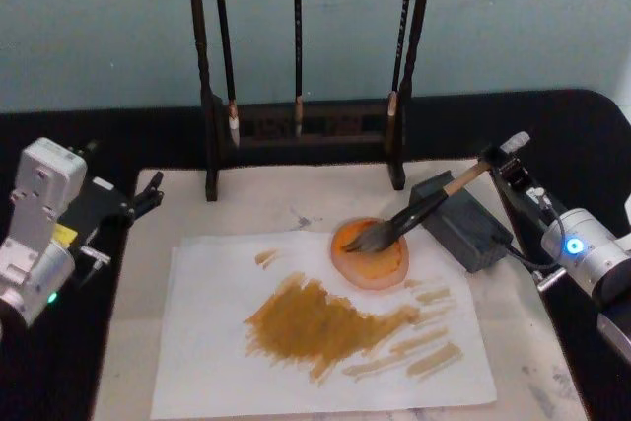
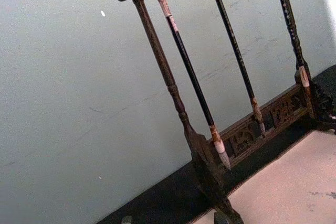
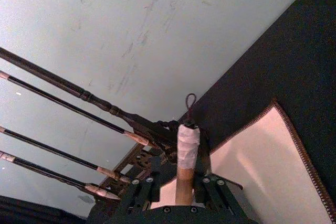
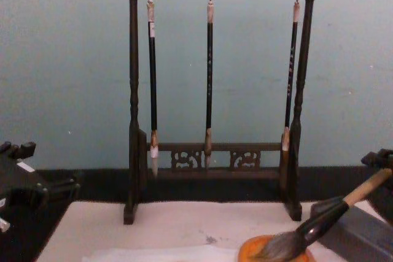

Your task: Pick up the brush from the inkstone, write on the paper, then place the brush back to its original position.

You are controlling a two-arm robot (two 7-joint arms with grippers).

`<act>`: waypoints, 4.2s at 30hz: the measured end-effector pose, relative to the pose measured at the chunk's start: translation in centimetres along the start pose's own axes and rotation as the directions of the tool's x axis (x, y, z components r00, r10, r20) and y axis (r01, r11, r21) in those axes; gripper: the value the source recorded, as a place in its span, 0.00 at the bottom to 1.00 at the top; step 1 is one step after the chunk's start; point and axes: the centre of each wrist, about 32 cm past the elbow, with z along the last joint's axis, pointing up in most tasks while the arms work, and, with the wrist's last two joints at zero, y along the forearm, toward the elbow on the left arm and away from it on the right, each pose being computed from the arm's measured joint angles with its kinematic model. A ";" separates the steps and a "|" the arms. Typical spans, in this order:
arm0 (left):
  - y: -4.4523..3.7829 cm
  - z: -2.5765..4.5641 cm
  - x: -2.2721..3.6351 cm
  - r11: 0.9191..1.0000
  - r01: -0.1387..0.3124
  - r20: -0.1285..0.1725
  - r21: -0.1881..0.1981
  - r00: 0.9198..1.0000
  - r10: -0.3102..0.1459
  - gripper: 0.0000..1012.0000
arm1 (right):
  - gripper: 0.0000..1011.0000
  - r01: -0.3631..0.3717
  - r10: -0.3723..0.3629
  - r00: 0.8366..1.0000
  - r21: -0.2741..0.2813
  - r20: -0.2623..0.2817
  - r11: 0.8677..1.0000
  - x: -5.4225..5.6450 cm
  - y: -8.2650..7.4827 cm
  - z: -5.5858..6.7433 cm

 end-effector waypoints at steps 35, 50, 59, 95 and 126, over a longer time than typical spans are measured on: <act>0.00 0.00 0.00 1.000 0.000 0.000 0.000 1.000 0.000 1.00 | 0.99 -0.001 0.001 1.000 -0.002 0.002 1.000 0.0 0.0 0.0; 0.00 0.00 0.00 1.000 0.000 0.000 0.000 1.000 0.000 1.00 | 0.99 0.014 -0.017 0.995 0.023 0.093 1.000 -0.2 -3.1 -0.3; 0.00 0.00 0.00 1.000 0.000 0.000 0.000 1.000 0.000 1.00 | 0.99 0.044 -0.063 0.949 0.068 0.310 0.997 -0.9 -4.7 -0.7; 0.00 0.00 0.00 1.000 0.000 0.000 0.000 1.000 0.000 1.00 | 0.99 0.033 -0.159 0.085 0.157 0.984 0.987 -2.5 -3.8 -4.5; 0.00 0.00 0.00 1.000 0.000 0.000 0.000 1.000 0.000 1.00 | 0.99 0.033 -0.161 0.078 0.159 0.984 0.987 -2.5 -3.7 -4.5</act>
